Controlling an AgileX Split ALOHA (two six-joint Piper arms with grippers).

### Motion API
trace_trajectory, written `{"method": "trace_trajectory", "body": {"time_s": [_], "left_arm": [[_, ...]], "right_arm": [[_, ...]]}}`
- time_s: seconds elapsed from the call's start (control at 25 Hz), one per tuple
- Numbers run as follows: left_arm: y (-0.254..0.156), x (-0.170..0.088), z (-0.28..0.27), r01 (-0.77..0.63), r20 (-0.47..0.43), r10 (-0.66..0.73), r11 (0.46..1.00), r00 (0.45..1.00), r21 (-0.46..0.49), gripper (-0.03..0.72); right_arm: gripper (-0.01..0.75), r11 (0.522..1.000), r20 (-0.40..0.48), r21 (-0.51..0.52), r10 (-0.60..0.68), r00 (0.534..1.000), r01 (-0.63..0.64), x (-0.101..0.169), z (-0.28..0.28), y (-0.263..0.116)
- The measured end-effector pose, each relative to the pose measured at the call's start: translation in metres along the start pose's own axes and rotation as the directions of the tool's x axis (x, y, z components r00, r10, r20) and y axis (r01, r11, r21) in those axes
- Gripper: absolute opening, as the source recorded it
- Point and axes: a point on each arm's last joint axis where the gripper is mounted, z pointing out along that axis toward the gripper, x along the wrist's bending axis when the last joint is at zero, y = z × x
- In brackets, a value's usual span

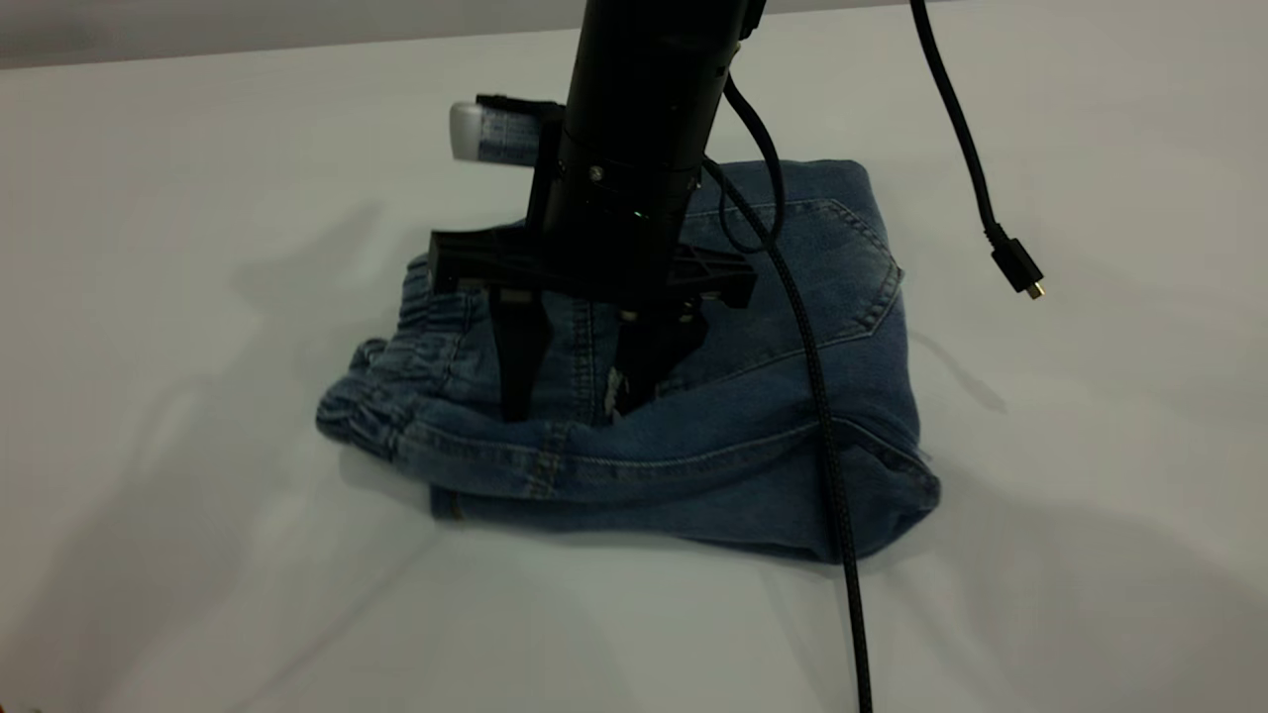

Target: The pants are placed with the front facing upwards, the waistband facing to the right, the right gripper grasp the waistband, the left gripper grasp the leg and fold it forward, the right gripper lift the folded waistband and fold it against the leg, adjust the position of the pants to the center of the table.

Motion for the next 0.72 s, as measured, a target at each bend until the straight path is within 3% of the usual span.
{"method": "trace_trajectory", "body": {"time_s": [0.12, 0.32, 0.52, 0.72], "left_arm": [[0.000, 0.000, 0.000, 0.000, 0.000, 0.000, 1.000, 1.000, 0.000, 0.442], [0.000, 0.000, 0.000, 0.013, 0.000, -0.013, 1.000, 1.000, 0.000, 0.442], [0.002, 0.005, -0.007, 0.028, -0.021, -0.028, 1.000, 0.999, 0.004, 0.442], [0.011, 0.021, -0.037, 0.050, -0.092, -0.051, 0.999, 0.994, -0.010, 0.442]], "right_arm": [[0.408, 0.999, 0.004, 0.012, -0.051, 0.999, 0.051, 0.000, -0.001, -0.002], [0.408, 0.986, 0.029, -0.112, -0.117, 0.993, 0.120, 0.013, -0.035, 0.007], [0.408, 0.945, 0.084, -0.221, -0.227, 0.970, 0.240, 0.037, -0.103, 0.007], [0.408, 0.907, 0.183, -0.249, -0.300, 0.936, 0.339, 0.052, -0.178, -0.020]]}}
